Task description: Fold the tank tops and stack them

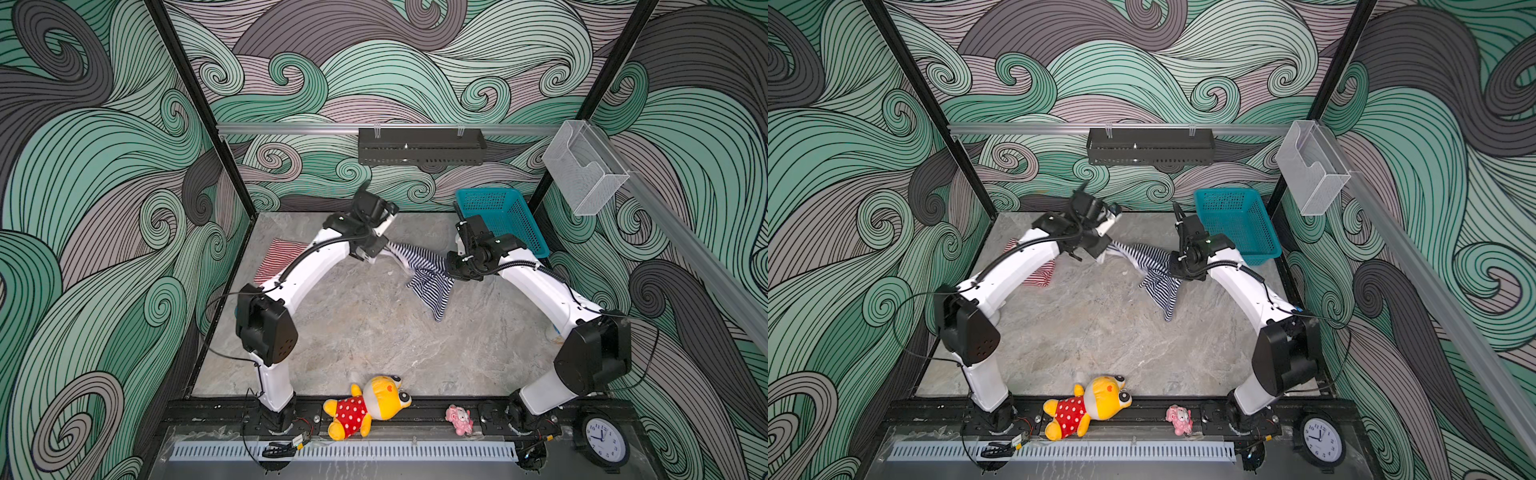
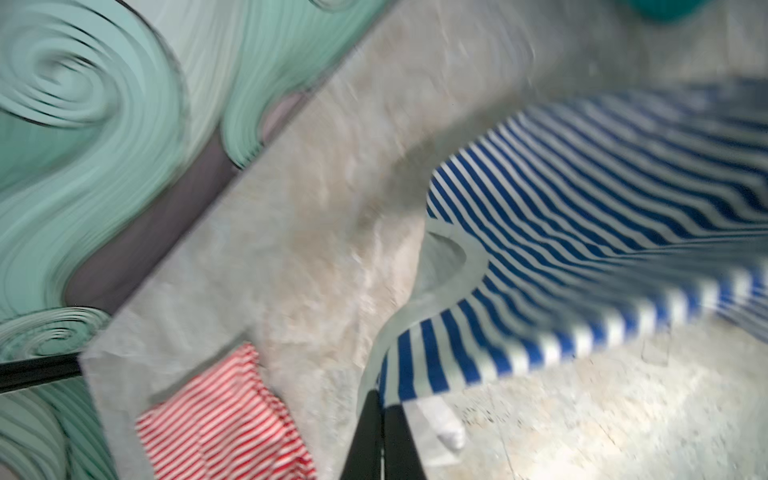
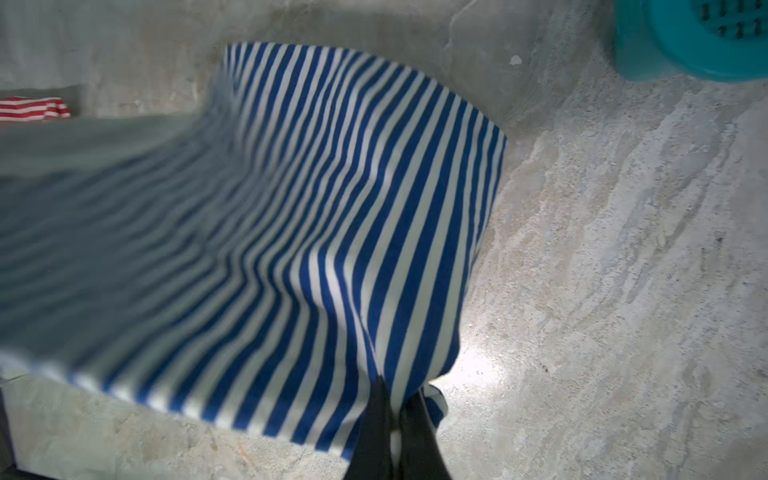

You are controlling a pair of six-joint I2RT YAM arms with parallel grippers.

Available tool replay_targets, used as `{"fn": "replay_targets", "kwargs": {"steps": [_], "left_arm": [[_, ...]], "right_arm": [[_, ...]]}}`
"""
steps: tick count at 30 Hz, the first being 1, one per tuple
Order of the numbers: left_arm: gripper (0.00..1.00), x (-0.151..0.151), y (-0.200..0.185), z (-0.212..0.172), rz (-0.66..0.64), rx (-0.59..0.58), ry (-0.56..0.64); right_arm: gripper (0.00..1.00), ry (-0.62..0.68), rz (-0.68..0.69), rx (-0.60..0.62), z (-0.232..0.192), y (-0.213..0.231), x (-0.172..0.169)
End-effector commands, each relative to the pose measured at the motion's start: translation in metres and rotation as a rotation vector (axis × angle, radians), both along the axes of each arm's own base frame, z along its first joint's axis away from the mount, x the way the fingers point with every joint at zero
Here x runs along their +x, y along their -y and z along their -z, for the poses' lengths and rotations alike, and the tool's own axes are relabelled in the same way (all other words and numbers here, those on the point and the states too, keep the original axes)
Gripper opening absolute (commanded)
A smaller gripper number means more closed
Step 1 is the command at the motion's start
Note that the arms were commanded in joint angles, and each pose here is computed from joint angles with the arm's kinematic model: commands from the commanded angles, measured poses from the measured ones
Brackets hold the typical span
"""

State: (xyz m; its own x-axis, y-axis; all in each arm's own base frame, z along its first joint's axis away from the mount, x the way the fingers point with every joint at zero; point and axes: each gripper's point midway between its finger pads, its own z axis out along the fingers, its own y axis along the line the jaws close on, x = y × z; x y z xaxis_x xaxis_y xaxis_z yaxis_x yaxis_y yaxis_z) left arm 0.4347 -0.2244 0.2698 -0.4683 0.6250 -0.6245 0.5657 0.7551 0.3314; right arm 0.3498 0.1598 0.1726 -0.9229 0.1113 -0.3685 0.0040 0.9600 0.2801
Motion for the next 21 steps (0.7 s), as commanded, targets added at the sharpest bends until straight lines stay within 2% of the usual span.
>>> {"fn": "replay_targets", "kwargs": {"steps": [1, 4, 8, 16, 21], "left_arm": [[0.00, 0.021, -0.011, -0.003, -0.006, 0.084, 0.074], [0.00, 0.061, -0.034, 0.028, -0.092, 0.120, 0.080], [0.00, 0.105, -0.062, 0.049, -0.214, 0.114, 0.057], [0.00, 0.155, -0.050, 0.053, -0.208, 0.090, 0.150], [0.00, 0.171, -0.050, 0.050, -0.221, 0.102, 0.167]], "right_arm": [[0.00, 0.077, -0.083, 0.112, -0.029, -0.017, -0.003], [0.00, 0.064, -0.147, 0.154, -0.034, -0.032, -0.003], [0.00, 0.017, -0.150, 0.111, -0.019, -0.032, 0.002], [0.00, -0.036, -0.203, 0.193, -0.006, -0.061, 0.008], [0.00, -0.030, -0.185, 0.152, -0.006, -0.059, 0.012]]}}
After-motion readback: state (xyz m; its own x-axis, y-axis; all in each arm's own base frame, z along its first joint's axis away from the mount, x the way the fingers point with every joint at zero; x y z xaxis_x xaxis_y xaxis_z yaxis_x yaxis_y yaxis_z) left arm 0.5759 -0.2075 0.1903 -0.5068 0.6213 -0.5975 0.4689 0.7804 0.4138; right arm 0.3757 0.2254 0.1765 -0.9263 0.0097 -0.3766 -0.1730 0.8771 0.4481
